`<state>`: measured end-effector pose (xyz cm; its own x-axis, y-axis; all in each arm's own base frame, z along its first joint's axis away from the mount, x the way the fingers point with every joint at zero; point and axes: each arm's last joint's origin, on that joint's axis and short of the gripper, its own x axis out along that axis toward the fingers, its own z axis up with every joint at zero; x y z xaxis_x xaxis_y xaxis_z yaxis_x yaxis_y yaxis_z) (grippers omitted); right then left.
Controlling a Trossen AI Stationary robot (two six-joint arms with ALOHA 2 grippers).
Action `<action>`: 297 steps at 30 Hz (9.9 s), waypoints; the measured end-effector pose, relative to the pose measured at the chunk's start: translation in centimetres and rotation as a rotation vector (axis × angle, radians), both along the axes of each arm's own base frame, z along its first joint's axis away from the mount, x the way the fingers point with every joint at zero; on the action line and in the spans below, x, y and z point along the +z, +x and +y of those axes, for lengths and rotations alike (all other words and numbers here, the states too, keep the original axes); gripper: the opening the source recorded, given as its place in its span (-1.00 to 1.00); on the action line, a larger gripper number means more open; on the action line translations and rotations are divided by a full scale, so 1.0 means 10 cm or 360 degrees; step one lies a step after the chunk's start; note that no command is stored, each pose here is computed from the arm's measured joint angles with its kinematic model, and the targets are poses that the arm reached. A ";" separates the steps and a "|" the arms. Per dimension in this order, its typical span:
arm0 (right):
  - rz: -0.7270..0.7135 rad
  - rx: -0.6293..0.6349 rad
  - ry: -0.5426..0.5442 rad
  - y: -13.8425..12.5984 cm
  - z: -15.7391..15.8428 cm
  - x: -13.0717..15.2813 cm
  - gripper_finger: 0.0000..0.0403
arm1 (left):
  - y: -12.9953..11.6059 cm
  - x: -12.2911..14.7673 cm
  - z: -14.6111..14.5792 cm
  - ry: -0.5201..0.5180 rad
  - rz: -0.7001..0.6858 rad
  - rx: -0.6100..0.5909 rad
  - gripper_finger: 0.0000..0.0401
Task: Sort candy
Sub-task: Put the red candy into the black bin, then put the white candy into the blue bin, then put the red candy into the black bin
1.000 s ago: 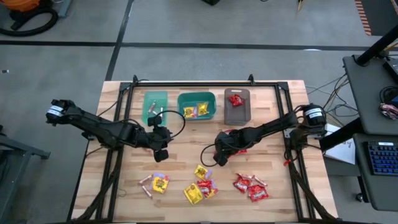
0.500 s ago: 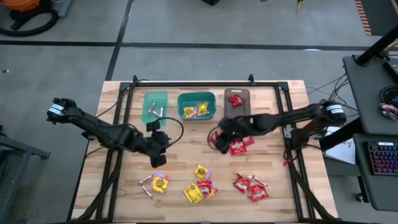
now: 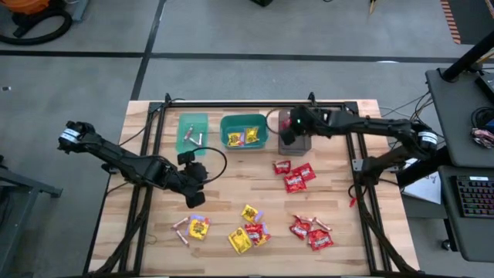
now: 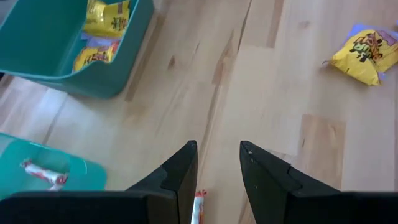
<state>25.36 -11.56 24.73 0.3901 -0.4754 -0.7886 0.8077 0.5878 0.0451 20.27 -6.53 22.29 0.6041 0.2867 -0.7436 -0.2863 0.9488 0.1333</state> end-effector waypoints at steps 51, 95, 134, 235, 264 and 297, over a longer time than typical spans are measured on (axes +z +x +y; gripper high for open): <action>0.0076 0.0058 -0.0023 0.16 -0.16 -0.24 -0.32 | -0.31 -0.63 0.09 -0.0115 0.0375 0.0121 -0.48; 0.0068 0.0065 -0.0029 0.16 -0.16 -0.23 -0.31 | -0.45 -0.99 0.18 -0.0157 0.0308 0.0176 -0.88; 0.0070 0.0113 -0.0031 0.19 -0.10 -0.23 -0.31 | -0.39 0.03 1.38 0.0266 0.0132 0.1143 -0.78; 0.0915 0.0995 0.0023 0.88 1.35 -1.03 -0.93 | -0.12 0.18 0.36 0.0124 -0.0176 0.0083 -0.53; 0.0539 0.1526 -0.0102 0.60 1.50 -0.22 -0.92 | -0.08 0.17 0.34 0.0107 -0.0231 0.0008 -0.53; 0.0777 0.1411 -0.0059 0.88 1.36 -1.14 -0.90 | -0.06 0.20 0.33 0.0152 -0.0268 -0.0043 -0.53</action>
<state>34.14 2.02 13.30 0.2532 -0.1986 -0.9468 0.0046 0.9789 -0.2041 19.68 -3.19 24.27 0.7260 0.3333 -0.6015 -0.2870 0.9417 0.1754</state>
